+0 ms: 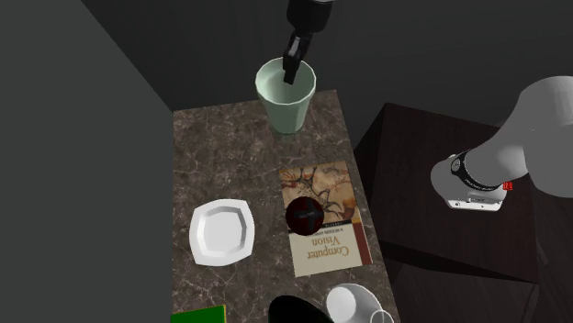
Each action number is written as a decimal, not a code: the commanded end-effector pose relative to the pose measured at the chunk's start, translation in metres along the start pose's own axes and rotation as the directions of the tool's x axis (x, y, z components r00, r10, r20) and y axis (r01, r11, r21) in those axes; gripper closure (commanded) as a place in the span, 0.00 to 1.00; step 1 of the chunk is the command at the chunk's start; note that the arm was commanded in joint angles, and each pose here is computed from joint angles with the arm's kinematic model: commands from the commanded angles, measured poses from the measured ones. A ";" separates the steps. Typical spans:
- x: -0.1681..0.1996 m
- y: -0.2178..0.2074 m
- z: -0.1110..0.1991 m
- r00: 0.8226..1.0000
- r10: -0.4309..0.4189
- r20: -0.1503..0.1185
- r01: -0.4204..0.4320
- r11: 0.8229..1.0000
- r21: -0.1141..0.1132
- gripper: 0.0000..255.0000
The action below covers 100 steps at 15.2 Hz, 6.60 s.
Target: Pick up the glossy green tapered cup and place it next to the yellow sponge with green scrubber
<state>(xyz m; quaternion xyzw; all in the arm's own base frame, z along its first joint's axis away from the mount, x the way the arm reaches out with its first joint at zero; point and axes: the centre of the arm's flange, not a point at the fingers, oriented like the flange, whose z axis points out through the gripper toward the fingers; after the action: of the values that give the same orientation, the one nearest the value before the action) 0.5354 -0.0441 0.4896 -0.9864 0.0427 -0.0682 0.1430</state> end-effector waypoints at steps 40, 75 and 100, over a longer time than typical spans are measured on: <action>-0.058 -0.427 0.129 1.000 0.000 -0.001 0.000 1.000 0.000 1.00; -0.080 -0.374 0.304 1.000 0.000 -0.001 0.000 1.000 0.000 1.00; -0.081 -0.372 0.261 1.000 0.000 -0.001 0.000 1.000 0.000 0.00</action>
<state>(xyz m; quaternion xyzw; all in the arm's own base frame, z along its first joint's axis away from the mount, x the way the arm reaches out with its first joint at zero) 0.5180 0.3919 0.3385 -0.9864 0.0428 -0.0685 0.1431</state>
